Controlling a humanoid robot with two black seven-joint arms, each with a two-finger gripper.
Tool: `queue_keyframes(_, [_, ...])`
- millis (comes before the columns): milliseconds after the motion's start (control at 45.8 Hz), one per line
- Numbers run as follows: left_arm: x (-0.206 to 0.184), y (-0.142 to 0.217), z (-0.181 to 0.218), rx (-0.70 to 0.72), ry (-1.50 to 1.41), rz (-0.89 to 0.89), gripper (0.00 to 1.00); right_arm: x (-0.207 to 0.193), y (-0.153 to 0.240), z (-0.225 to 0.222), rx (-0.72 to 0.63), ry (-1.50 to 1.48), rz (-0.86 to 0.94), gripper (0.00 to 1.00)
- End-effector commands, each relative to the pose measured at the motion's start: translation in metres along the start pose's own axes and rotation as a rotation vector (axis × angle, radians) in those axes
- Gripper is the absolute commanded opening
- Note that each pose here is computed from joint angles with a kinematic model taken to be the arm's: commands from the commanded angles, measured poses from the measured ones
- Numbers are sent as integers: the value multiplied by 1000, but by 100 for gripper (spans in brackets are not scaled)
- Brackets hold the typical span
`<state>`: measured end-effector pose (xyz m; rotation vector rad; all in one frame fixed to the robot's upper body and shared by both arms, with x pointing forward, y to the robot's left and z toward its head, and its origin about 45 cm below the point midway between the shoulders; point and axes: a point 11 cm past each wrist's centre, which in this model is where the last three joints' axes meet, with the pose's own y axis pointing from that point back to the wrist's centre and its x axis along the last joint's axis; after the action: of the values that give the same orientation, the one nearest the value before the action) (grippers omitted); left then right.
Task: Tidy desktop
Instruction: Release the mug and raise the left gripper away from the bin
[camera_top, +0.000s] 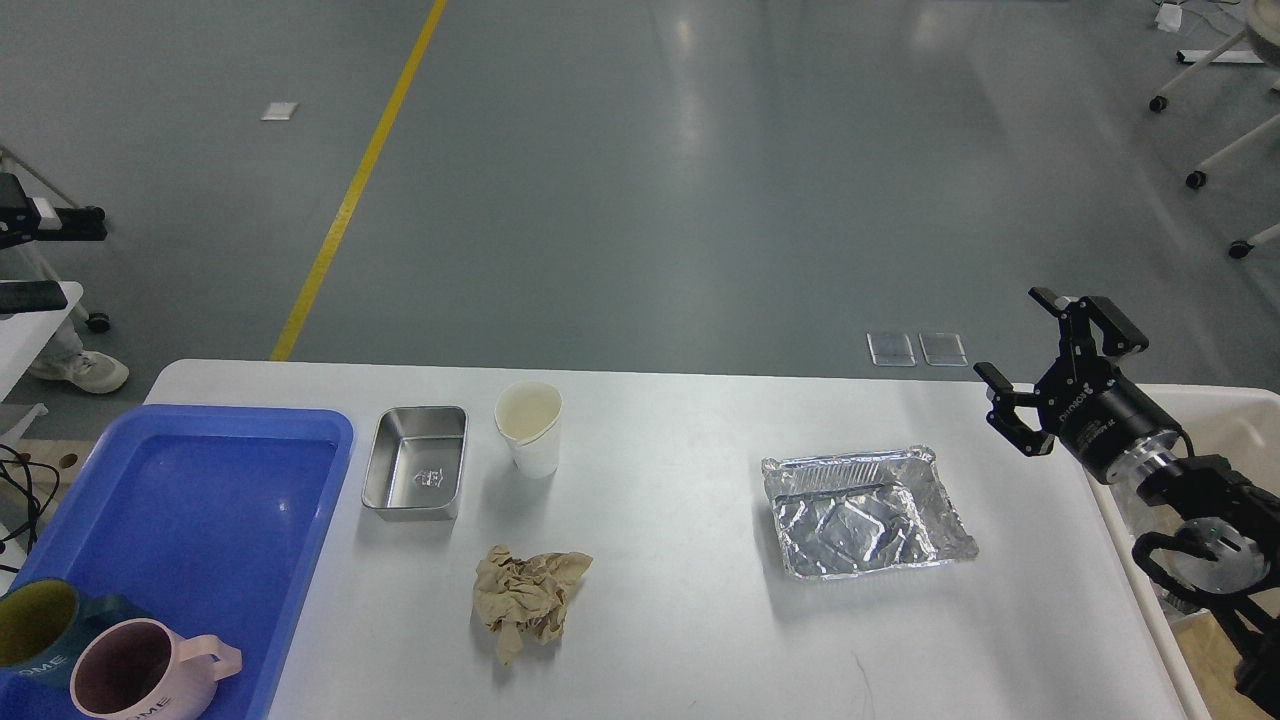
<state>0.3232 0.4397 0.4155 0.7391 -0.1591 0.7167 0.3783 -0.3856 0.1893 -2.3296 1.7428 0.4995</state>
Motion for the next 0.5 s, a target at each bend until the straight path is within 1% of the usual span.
queue_keyframes(0, [6,2,14,-7,-33,5,86,0,0,0,-2,0,0,100])
queue_keyframes(109, [9,-1,18,16,-53,13,86,0,-1,0,-2,1,-1,100])
queue_keyframes(240, [6,-27,21,53,-99,-16,86,0,0,0,-1,-1,0,100])
queue_keyframes(393, [-1,-74,25,61,-146,-29,86,0,0,0,-1,-1,0,100])
queue_keyframes(481, [-8,-110,13,107,-171,-47,86,0,0,0,-1,0,2,100])
